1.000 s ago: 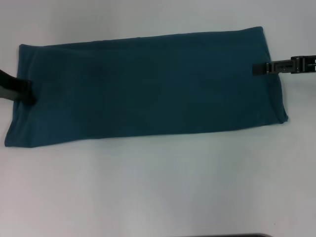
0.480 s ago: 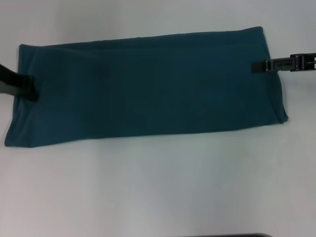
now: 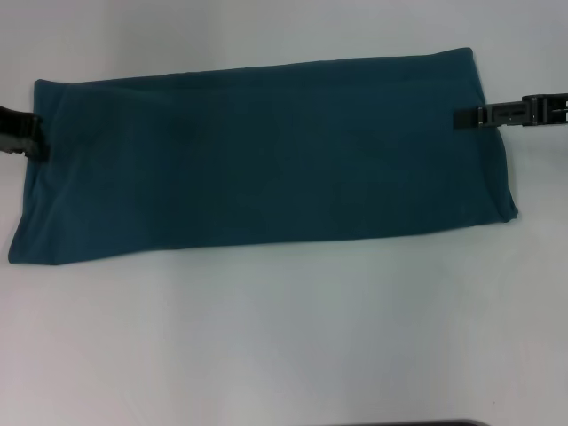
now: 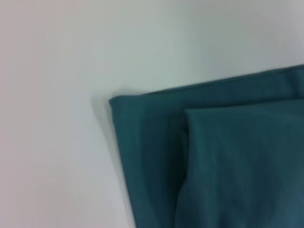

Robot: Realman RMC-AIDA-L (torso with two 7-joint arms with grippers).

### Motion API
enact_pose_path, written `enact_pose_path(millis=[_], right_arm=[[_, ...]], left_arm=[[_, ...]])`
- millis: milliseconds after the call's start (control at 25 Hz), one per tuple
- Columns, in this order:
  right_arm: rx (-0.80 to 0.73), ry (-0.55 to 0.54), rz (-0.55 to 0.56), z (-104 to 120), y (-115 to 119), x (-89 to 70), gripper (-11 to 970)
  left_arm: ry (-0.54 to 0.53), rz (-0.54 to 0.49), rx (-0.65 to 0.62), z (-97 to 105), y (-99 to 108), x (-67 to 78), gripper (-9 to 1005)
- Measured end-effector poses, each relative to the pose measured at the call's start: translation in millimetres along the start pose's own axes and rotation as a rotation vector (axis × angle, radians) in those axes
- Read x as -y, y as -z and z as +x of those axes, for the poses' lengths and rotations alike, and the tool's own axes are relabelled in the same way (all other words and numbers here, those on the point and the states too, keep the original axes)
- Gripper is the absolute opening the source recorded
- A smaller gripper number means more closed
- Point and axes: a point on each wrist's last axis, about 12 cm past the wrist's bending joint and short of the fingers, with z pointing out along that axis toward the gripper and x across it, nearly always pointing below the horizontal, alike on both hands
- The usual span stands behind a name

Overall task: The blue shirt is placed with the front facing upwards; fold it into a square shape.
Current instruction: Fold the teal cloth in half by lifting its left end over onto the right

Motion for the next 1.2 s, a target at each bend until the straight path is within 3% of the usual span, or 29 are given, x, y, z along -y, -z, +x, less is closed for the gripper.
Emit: enact_pose_path(millis=[440, 760, 1000, 1200], right_arm=[[-0.003, 0.001, -0.002, -1.3, -1.5, -1.0, 916], [-0.01, 0.01, -0.008, -1.4, -3.7, -2.5, 915], [-0.012, 0.011, -0.01, -1.4, -3.8, -2.9, 915], [-0.012, 0.012, -0.011, -1.3, -3.8, -3.0, 916]], left_arm=[[0.029, -0.015, -0.013, 1.4, 3.3, -6.3, 24], [0.042, -0.034, -0.011, 2.1, -5.1, -7.7, 430], [0.054, -0.053, -0.014, 2.9, -7.6, -13.5, 555], [0.072, -0.054, -0.025, 2.6, -10.0, -15.7, 554]])
